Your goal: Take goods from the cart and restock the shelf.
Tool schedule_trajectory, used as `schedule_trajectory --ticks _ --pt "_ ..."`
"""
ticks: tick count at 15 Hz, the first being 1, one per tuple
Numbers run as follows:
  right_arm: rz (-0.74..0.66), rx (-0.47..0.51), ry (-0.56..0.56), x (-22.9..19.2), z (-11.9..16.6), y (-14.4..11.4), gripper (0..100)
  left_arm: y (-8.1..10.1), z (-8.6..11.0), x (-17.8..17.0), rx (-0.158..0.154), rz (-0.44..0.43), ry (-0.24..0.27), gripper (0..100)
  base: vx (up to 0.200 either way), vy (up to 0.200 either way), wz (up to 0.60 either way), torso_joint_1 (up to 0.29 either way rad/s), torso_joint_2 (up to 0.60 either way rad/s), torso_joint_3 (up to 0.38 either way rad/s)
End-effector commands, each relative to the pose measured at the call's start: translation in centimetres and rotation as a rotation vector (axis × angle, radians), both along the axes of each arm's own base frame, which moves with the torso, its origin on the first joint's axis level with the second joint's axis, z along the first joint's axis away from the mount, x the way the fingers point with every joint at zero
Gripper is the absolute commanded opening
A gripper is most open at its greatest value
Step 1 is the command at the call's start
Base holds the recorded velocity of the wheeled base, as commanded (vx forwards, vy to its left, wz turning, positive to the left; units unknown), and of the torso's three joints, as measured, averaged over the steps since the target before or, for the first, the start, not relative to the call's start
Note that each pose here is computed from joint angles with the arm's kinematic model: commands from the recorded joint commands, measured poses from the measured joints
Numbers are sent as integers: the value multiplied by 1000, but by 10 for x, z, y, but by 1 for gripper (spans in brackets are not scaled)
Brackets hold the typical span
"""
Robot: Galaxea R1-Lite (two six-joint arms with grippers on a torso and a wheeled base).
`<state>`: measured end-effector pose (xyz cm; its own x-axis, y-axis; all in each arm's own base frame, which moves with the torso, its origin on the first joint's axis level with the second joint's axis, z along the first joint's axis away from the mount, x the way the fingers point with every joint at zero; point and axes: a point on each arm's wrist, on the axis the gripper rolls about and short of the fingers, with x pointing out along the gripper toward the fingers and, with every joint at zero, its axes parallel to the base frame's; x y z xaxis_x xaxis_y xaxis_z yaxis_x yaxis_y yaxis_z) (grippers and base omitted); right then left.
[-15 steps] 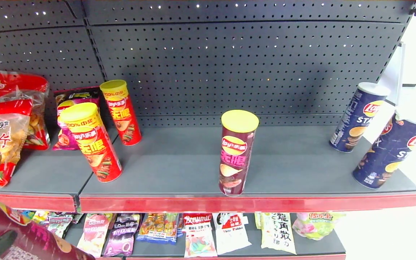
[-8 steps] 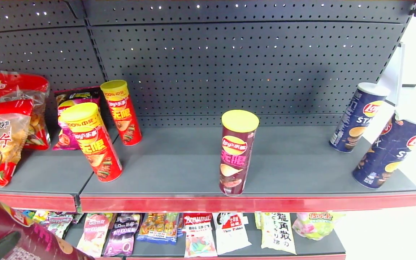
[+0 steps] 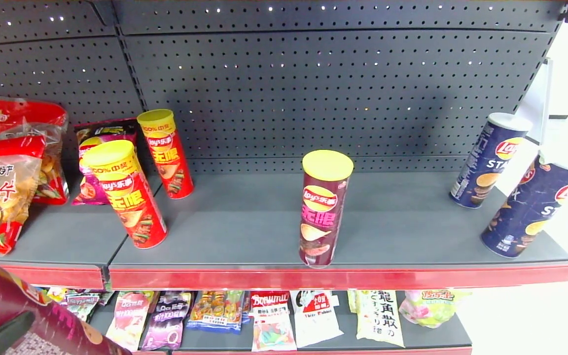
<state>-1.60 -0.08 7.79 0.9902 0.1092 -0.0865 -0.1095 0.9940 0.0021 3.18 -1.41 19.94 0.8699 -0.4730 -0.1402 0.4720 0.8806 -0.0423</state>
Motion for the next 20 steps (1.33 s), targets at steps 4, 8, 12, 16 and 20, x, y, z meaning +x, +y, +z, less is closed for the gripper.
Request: schedule_trajectory --ticks 4,8,12,16,20 --pt "-1 -4 8 1 0 0 100 -7 7 24 -1 0 -1 0 0 0 -300 1 1 1" --pt "-2 -4 8 1 0 0 100 -13 12 46 -5 0 -18 0 0 0 -600 11 4 2" --pt "-2 -4 8 1 0 0 100 -17 19 65 -3 15 2 0 0 0 0 0 0 0" --pt "-4 -4 8 1 0 0 100 -27 30 104 20 24 58 0 0 0 0 0 0 0" --pt "-2 -2 8 1 0 0 100 -38 32 152 65 33 112 0 0 0 0 0 0 0"
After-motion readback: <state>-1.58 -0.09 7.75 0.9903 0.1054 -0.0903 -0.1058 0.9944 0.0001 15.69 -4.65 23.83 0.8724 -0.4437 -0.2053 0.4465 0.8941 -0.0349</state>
